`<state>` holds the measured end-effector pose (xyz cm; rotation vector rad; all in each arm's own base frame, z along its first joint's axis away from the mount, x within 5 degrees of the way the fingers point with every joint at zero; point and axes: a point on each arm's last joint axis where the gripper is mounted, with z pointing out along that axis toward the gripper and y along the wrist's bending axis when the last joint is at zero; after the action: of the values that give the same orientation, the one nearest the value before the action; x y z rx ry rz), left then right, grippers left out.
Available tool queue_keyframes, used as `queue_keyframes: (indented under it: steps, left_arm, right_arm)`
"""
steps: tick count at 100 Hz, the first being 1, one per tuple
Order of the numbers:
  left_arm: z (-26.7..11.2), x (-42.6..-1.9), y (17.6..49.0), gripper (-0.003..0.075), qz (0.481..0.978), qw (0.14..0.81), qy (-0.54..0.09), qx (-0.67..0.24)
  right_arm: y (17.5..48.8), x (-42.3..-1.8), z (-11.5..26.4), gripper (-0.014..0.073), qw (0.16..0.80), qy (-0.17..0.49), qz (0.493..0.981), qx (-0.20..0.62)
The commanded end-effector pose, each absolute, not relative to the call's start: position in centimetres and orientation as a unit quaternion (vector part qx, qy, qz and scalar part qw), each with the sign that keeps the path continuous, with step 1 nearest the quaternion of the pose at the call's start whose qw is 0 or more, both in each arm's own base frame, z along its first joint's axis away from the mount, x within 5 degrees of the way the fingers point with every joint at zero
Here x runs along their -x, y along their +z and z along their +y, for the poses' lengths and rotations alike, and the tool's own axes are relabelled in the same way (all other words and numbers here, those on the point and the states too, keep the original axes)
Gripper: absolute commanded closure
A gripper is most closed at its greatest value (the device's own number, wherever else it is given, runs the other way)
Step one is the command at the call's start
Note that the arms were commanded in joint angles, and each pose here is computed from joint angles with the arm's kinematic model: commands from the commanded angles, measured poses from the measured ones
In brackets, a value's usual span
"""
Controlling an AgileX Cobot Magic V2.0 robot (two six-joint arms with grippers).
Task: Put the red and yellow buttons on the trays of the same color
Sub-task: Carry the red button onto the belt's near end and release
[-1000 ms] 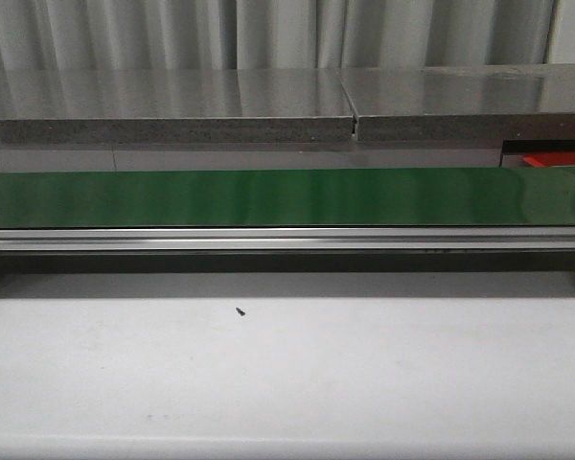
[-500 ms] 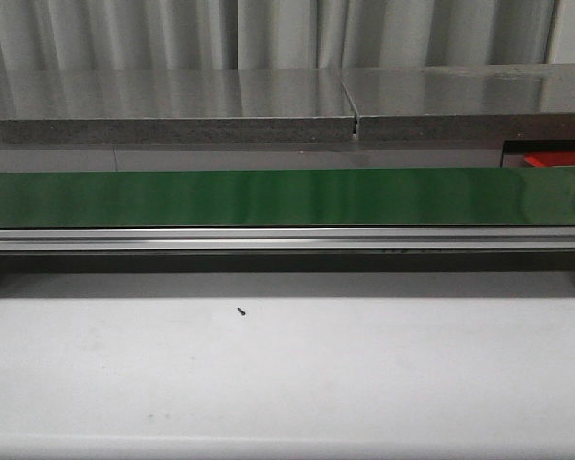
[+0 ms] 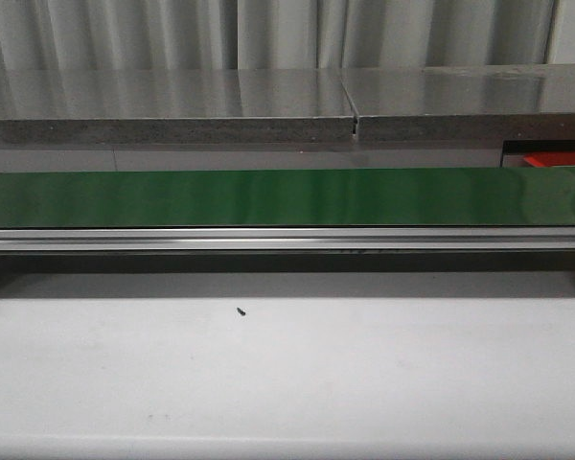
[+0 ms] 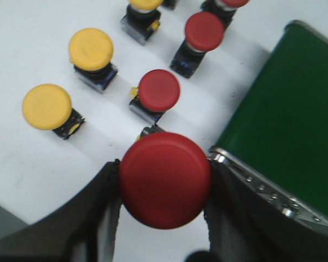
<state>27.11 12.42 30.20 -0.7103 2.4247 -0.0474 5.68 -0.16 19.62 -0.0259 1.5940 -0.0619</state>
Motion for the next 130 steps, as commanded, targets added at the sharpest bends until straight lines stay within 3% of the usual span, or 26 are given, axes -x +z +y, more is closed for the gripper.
queue_keyframes:
  steps: [1,60,106,113,120,130]
  left_arm:
    - [11.4,-27.3,33.1,0.0629,0.898,0.362,-0.028,0.248]
    - [5.0,-36.3,33.8,0.0629,0.932,0.345,-0.061,0.089]
    - [4.8,-40.0,29.5,0.0615,0.958,0.272,-0.062,0.072]
    - [4.8,-40.1,29.4,0.0584,0.958,0.272,-0.06,0.065]
    - [4.8,-40.0,29.5,0.0502,0.958,0.274,-0.059,0.059]
    - [4.5,-40.0,29.8,0.0248,0.957,0.277,-0.071,0.043]
  right_arm:
    - [20.4,-5.6,-0.1,0.0693,0.731,-0.03,0.682,0.017]
    - [20.4,-5.6,-0.1,0.0693,0.731,-0.03,0.682,0.017]
    - [20.4,-5.6,-0.1,0.0693,0.731,-0.03,0.682,0.017]
    - [20.4,-5.6,-0.1,0.0693,0.731,-0.03,0.682,0.017]
    - [20.4,-5.6,-0.1,0.0693,0.731,-0.03,0.682,0.017]
    - [20.4,-5.6,-0.1,0.0693,0.731,-0.03,0.682,0.017]
